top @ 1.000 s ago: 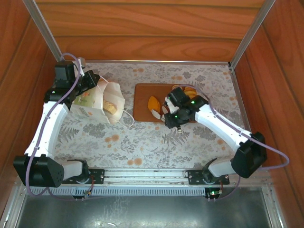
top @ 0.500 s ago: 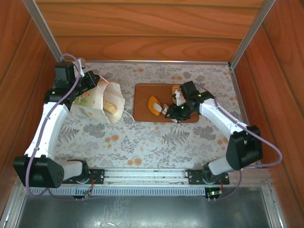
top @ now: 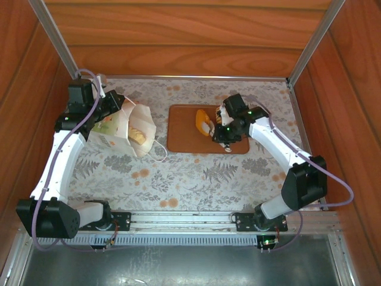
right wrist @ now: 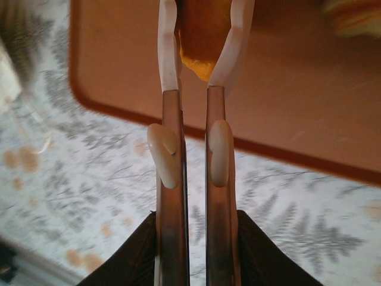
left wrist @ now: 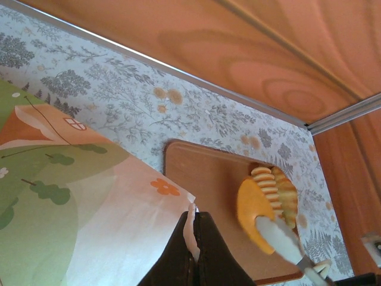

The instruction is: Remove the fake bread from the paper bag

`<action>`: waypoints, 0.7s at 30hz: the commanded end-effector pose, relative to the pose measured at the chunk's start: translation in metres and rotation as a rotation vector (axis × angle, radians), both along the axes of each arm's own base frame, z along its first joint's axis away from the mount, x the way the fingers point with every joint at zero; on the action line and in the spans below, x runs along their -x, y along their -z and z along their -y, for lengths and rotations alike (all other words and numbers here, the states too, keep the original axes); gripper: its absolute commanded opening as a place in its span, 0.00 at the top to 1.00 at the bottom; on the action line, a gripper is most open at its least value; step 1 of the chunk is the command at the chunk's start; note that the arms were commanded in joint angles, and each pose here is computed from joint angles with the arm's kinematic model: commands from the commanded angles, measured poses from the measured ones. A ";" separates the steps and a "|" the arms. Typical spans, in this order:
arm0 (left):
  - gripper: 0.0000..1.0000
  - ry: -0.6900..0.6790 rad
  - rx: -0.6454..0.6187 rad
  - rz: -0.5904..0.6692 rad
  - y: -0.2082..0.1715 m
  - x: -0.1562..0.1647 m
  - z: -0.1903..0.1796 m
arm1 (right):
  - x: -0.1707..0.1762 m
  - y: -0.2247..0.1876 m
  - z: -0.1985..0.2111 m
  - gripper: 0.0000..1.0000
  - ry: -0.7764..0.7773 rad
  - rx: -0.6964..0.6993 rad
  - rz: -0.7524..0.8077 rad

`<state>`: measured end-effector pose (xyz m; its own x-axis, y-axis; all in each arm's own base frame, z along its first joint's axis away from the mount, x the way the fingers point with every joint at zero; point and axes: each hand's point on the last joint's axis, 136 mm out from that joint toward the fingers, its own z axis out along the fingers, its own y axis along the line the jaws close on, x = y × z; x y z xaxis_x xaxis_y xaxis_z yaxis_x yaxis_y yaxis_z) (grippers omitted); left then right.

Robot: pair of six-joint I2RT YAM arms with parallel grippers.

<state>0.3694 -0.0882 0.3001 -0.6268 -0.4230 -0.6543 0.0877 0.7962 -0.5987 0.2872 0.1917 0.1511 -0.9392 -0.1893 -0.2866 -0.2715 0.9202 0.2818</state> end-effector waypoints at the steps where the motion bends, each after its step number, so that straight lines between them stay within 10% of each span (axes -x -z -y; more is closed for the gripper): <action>1: 1.00 -0.014 0.005 0.038 -0.010 0.000 -0.004 | -0.004 0.000 0.028 0.69 -0.070 0.321 0.075; 11: 1.00 -0.021 0.003 0.044 -0.011 0.002 -0.006 | -0.005 0.022 0.014 0.68 -0.270 0.735 0.151; 21: 1.00 -0.017 0.009 0.039 -0.009 0.001 -0.004 | 0.029 0.035 -0.028 0.57 -0.409 0.543 0.094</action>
<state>0.3679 -0.0877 0.3050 -0.6153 -0.4258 -0.6634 0.0947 0.7955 -0.5985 0.2719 0.2109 0.1107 -0.7611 -0.6383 -0.1152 -0.5859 0.7528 -0.3001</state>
